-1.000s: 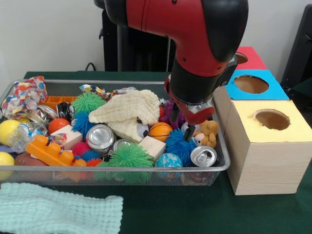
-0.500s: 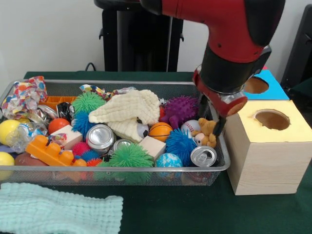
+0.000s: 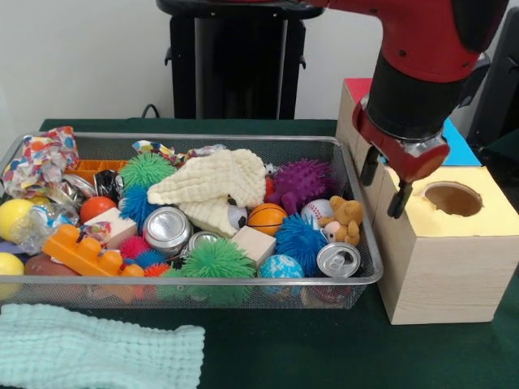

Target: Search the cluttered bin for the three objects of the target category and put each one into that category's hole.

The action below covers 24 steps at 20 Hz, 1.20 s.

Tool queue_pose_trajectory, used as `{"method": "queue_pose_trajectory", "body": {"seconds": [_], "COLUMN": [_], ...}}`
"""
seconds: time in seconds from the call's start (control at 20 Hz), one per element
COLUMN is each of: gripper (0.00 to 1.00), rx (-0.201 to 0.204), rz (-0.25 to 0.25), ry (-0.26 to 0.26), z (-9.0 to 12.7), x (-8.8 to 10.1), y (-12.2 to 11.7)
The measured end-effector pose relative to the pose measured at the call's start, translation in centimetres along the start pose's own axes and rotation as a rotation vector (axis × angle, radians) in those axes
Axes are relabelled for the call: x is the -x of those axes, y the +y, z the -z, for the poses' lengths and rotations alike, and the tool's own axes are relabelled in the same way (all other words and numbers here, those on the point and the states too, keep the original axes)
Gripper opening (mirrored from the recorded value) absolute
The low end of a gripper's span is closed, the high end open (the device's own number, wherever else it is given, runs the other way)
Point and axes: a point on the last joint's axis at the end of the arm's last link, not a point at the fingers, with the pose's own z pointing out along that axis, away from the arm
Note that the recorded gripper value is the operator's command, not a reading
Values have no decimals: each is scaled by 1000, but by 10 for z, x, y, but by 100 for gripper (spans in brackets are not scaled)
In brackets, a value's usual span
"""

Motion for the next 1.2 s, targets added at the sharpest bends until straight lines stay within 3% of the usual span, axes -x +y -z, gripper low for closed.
{"method": "queue_pose_trajectory", "body": {"seconds": [0.25, 0.4, 0.6, 1.2], "gripper": [100, 100, 100, 100], "rx": [30, 49, 43, -9], "rz": [-11, -13, -14, -41], "ry": [-29, -62, -70, -39], "z": [-19, -43, -63, -69], "x": [8, 13, 14, 4], "y": [3, 4, 1, -31]}}
